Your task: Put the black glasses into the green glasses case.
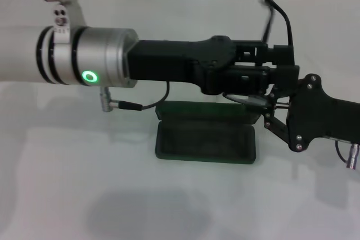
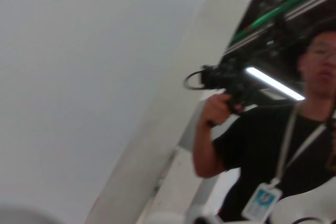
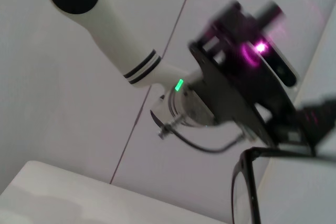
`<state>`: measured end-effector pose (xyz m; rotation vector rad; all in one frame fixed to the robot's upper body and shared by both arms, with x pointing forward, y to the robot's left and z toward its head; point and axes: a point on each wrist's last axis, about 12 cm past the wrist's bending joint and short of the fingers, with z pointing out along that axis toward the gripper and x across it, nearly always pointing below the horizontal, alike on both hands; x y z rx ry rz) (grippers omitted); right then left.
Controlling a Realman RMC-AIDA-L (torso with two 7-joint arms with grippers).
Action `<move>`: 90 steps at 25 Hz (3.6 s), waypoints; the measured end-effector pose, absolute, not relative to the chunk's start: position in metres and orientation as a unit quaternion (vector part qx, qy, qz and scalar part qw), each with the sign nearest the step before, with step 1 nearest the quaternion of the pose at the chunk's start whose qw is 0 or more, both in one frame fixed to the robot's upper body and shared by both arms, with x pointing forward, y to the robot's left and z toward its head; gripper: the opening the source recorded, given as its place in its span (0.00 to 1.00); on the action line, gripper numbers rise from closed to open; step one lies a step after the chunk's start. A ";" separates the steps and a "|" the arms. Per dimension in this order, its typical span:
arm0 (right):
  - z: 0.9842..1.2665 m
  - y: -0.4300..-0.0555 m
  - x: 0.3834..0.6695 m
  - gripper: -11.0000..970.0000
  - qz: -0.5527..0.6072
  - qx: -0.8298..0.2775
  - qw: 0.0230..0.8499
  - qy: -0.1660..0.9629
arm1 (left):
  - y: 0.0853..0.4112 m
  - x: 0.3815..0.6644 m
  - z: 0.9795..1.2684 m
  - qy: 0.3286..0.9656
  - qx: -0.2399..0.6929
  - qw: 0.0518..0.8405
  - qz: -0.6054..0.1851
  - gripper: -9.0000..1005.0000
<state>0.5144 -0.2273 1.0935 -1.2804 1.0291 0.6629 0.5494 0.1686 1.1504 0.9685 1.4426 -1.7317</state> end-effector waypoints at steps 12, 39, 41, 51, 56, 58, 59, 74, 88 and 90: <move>1.092 -0.224 0.511 0.12 0.274 -0.580 0.640 0.422 | 0.162 0.550 1.141 0.594 0.356 0.301 -0.656 0.63; 1.088 -0.228 0.508 0.12 0.259 -0.570 0.663 0.411 | 0.160 0.554 1.137 0.624 0.336 0.255 -0.658 0.63; 1.089 -0.228 0.508 0.12 0.258 -0.569 0.664 0.411 | 0.159 0.553 1.136 0.626 0.337 0.250 -0.657 0.63; 1.089 -0.233 0.503 0.12 0.267 -0.568 0.665 0.405 | 0.179 0.558 1.140 0.613 0.298 0.308 -0.665 0.63; 1.099 -0.235 0.487 0.12 0.317 -0.568 0.672 0.353 | 0.205 0.560 1.125 0.642 0.281 0.364 -0.613 0.63; 1.101 -0.235 0.483 0.12 0.335 -0.567 0.670 0.342 | 0.210 0.562 1.118 0.657 0.276 0.390 -0.583 0.63; 1.102 -0.234 0.480 0.12 0.352 -0.568 0.664 0.336 | 0.212 0.564 1.113 0.664 0.277 0.407 -0.563 0.63; 1.094 -0.186 0.501 0.13 0.490 -0.570 0.524 0.400 | 0.177 0.558 1.108 0.619 0.367 0.440 -0.538 0.63; 1.087 -0.189 0.513 0.13 0.451 -0.541 0.544 0.456 | 0.175 0.550 1.113 0.585 0.408 0.434 -0.550 0.63; 1.088 -0.189 0.514 0.13 0.451 -0.541 0.544 0.457 | 0.173 0.552 1.113 0.587 0.416 0.427 -0.548 0.63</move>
